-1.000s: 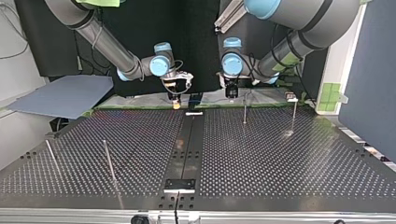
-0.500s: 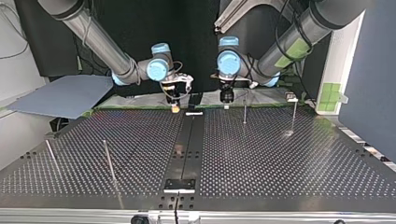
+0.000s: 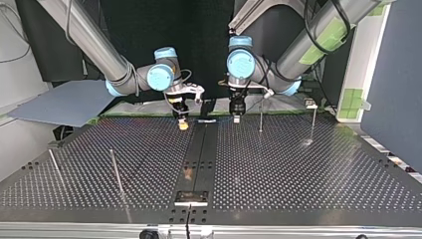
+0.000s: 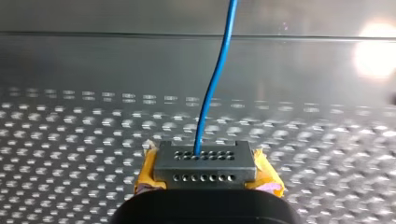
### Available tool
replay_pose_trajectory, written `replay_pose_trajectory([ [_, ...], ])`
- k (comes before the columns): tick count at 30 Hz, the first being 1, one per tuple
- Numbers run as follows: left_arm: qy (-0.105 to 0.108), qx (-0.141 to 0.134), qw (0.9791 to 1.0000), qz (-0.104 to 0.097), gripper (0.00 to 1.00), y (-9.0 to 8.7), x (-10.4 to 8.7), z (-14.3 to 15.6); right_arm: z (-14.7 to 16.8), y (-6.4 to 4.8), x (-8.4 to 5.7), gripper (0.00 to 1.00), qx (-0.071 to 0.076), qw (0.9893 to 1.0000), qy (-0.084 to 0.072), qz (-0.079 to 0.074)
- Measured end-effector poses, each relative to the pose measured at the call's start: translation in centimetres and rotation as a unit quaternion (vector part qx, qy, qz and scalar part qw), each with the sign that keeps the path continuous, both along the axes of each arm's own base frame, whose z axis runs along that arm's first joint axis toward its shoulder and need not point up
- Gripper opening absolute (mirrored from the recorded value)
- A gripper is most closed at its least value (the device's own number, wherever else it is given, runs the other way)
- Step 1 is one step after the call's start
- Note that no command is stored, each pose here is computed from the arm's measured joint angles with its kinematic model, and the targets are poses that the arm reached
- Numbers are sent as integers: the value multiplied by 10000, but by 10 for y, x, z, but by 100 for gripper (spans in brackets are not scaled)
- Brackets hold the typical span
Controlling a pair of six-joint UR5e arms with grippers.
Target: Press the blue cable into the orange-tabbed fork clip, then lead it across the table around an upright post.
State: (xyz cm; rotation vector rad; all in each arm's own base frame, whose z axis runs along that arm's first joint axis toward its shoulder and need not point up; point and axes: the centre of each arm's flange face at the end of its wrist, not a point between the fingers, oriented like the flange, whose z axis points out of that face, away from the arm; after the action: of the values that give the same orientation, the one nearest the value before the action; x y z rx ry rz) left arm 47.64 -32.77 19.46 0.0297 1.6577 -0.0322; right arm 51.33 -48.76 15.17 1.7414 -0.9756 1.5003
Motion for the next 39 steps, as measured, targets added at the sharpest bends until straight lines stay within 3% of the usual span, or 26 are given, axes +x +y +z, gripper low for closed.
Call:
replay_pose_trajectory([
  [7, -327, -102, 9994, 39, 0, -9, -1, 56, 42, 2, -2, 0, -155, 9998, -115, -2],
  [12, -572, -345, 9978, 24, 0, -10, -6, 90, 77, 3, -3, 0, -280, 9994, -186, 1],
  [19, -728, -427, 9964, 28, 0, -6, -14, 122, 128, 9, -5, 0, -506, 9981, -364, 9],
  [28, -776, -441, 9960, 10, 0, -8, -12, 138, 194, 16, -15, 0, -822, 9948, -597, -13],
  [39, -792, -440, 9959, -13, 0, -13, -4, 165, 265, 30, -32, 0, -1199, 9891, -851, -58],
])
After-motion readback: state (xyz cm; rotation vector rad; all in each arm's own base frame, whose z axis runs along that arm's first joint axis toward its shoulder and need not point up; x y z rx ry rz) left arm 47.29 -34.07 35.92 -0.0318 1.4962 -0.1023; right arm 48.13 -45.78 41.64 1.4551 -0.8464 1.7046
